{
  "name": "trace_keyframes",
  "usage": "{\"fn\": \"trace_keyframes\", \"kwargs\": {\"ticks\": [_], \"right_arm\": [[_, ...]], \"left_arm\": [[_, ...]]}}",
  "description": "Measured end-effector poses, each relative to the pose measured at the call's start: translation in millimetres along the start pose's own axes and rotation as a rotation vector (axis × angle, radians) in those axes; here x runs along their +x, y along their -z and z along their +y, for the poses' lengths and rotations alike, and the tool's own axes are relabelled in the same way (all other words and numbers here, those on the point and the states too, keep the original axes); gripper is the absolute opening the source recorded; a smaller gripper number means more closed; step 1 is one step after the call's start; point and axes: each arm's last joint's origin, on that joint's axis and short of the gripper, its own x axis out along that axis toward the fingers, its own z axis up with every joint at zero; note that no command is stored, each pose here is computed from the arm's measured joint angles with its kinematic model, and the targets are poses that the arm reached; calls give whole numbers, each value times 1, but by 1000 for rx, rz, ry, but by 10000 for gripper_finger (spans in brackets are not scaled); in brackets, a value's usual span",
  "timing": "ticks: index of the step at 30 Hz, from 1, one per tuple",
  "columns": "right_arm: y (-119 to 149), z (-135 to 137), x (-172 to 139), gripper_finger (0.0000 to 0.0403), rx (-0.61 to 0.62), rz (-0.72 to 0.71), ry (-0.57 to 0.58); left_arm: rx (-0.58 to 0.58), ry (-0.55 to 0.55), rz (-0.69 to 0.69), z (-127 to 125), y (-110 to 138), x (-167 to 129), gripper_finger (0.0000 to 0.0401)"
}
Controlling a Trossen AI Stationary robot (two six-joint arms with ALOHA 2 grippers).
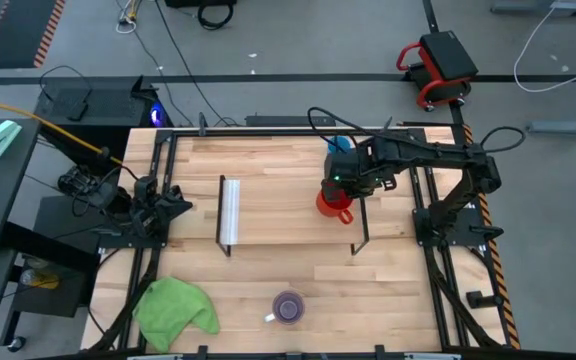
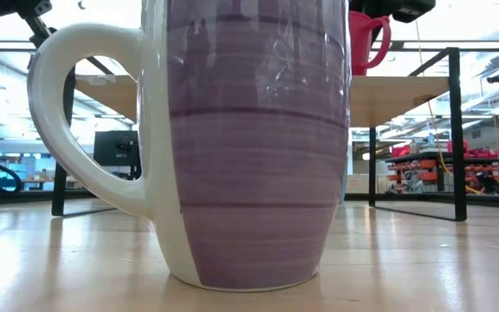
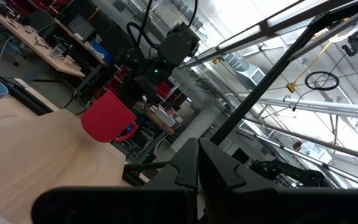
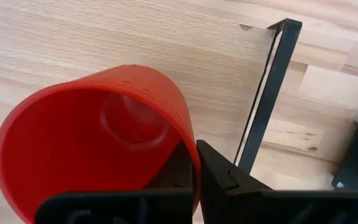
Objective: Stack small to large cups/mugs on shelf
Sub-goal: Put the red mug to the right on the shelf
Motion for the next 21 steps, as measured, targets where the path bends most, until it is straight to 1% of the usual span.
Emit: {"fn": "trace_keyframes", "kwargs": {"ticks": [8, 14, 21], "right_arm": [[8, 3, 0, 5, 45, -10, 4], [19, 8, 4, 5, 71, -3, 15], [27, 9, 3, 5, 170, 0, 12]], "left_arm": [[8, -6, -3, 0, 0, 0, 18], [41, -18, -5, 1, 0, 0, 13], [36, -19, -5, 1, 0, 0, 21]]}}
